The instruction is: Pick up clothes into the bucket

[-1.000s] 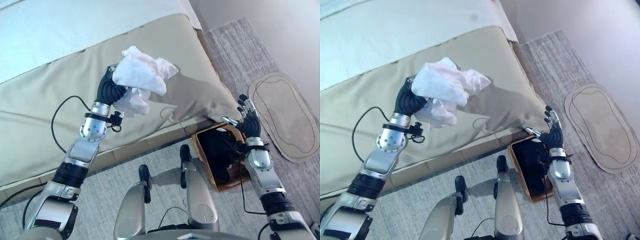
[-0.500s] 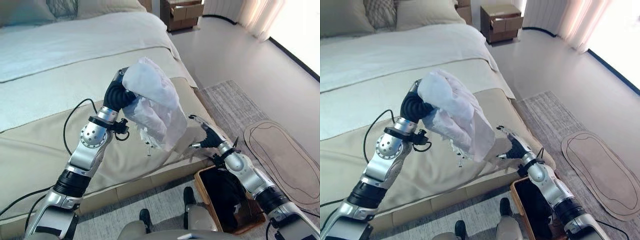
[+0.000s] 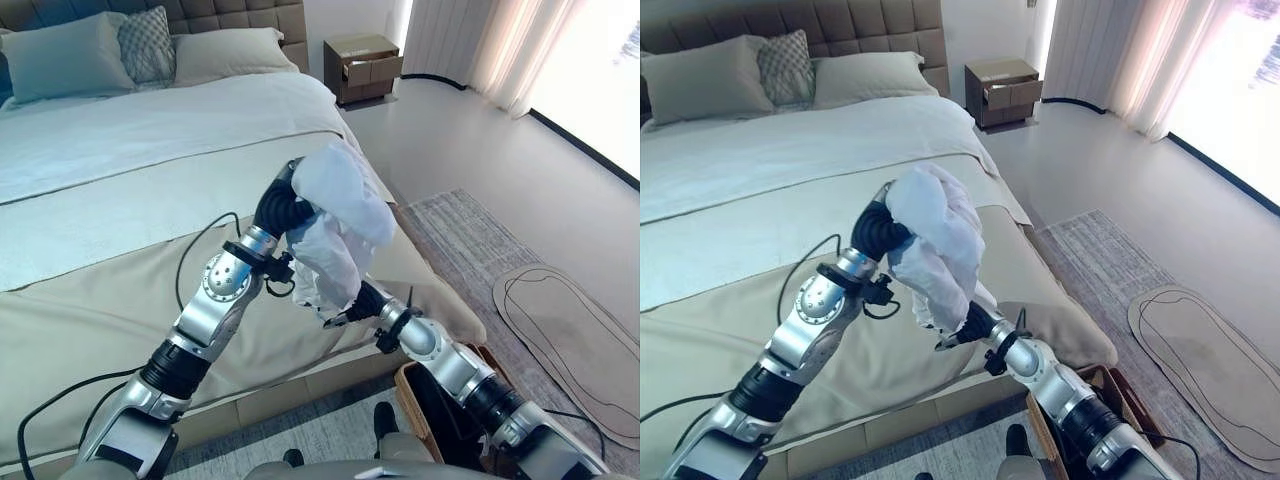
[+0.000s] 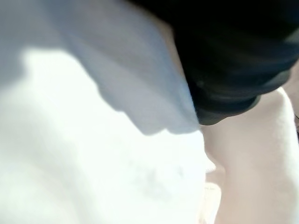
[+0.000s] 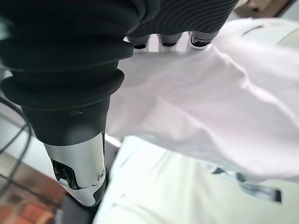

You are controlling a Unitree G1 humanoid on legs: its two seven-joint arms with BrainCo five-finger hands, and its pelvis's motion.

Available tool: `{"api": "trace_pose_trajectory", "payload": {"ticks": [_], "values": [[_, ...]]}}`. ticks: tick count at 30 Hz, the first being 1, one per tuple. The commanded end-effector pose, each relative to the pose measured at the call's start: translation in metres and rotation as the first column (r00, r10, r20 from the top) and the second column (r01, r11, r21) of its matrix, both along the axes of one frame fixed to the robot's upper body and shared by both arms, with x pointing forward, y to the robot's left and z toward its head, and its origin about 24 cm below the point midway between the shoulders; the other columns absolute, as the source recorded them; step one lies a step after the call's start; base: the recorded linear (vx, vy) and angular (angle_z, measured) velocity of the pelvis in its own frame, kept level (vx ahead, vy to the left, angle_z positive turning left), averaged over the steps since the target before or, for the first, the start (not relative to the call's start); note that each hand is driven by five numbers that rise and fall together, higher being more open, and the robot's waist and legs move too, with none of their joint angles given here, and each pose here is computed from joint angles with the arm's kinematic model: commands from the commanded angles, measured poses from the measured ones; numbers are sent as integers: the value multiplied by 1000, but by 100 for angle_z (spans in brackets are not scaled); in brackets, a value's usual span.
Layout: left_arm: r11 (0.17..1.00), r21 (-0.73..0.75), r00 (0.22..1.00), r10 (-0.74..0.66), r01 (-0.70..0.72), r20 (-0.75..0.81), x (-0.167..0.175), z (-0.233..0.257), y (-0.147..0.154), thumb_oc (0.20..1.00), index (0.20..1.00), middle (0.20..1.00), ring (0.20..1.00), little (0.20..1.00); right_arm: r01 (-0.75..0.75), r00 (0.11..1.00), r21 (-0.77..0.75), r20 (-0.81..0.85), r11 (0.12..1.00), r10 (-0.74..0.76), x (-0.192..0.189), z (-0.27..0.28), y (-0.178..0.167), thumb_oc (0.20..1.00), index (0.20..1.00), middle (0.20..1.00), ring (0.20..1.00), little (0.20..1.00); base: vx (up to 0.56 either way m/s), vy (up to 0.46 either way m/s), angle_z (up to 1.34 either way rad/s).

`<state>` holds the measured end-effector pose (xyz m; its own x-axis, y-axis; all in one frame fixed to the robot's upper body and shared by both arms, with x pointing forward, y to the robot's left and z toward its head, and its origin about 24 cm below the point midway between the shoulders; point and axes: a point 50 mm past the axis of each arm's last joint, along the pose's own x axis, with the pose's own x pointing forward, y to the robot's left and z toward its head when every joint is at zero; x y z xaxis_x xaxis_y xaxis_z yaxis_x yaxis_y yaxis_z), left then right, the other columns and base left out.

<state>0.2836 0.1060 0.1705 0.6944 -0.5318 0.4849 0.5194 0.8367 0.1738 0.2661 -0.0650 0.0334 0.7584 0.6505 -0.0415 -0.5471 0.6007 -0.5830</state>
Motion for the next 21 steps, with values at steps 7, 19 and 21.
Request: {"api": "trace_pose_trajectory", "payload": {"ticks": [7, 19, 21], "values": [[984, -120, 983, -118, 135, 139, -10, 37, -22, 200, 200, 200, 200, 200, -184, 980, 241, -32, 953, 197, 0, 35, 55, 1000, 1000, 1000, 1000, 1000, 0, 0, 0], [984, -144, 991, -92, 105, 101, -12, 27, -17, 200, 200, 200, 200, 200, -77, 983, 340, -129, 937, 128, 0, 22, 49, 200, 200, 200, 200, 200, -6, 7, 2], [988, -131, 993, -67, 80, 96, -12, 23, -12, 200, 200, 200, 200, 200, -39, 977, 348, -182, 937, 108, -4, 11, 38, 200, 200, 200, 200, 200, 0, 0, 0]]}}
